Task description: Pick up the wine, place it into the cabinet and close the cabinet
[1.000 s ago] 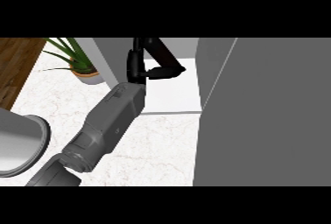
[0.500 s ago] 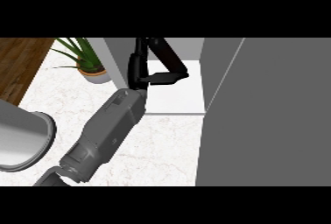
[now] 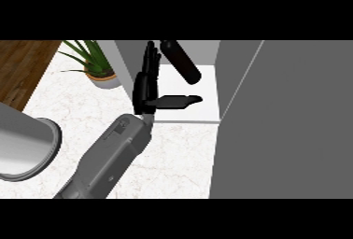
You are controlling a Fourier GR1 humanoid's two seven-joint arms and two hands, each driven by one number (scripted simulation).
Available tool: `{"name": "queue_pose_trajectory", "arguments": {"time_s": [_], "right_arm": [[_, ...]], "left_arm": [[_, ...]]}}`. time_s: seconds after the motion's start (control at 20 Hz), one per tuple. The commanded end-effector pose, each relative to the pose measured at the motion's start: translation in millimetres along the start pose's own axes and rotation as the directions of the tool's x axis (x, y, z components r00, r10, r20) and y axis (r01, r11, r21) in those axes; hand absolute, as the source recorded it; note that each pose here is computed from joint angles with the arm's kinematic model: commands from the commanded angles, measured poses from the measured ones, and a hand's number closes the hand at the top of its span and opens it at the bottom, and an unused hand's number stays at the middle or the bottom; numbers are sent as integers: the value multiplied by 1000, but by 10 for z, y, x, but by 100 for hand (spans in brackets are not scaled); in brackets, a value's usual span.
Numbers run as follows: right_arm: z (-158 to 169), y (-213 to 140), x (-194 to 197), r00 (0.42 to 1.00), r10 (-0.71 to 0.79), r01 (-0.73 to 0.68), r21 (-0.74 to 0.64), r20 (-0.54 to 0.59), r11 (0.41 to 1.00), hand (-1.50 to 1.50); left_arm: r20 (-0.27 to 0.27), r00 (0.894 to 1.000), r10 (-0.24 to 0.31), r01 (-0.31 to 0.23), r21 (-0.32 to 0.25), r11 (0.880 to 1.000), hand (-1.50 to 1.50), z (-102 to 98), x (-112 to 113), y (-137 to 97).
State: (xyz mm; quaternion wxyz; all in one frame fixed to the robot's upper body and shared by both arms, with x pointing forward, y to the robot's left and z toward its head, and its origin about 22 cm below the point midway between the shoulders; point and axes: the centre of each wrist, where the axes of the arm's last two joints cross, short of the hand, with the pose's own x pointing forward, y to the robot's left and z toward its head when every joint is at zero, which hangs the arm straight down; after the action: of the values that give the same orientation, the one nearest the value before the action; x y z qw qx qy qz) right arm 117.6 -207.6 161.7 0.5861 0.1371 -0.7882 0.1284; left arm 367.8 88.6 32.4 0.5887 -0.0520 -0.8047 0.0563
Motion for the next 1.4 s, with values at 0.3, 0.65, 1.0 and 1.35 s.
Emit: {"name": "queue_pose_trajectory", "arguments": {"time_s": [0.3, 0.65, 1.0, 1.35], "right_arm": [[221, 70, 475, 995, -7, 6, 8, 99, 1000, -150], [192, 73, 456, 997, 6, -10, 39, 78, 999, -150], [220, 172, 392, 997, 47, -23, 375, -55, 927, 150], [266, 384, 430, 998, -16, 46, 503, -64, 863, 150]], "left_arm": [[-12, 996, 90, -90, -14, 996, -150, 826, 270, 8], [28, 993, 116, -115, -26, 993, -150, 1472, 401, 188], [31, 997, 72, -73, 9, 997, -150, 1720, 560, 364], [32, 998, 60, -61, 8, 998, -150, 1840, 806, 797]]}}
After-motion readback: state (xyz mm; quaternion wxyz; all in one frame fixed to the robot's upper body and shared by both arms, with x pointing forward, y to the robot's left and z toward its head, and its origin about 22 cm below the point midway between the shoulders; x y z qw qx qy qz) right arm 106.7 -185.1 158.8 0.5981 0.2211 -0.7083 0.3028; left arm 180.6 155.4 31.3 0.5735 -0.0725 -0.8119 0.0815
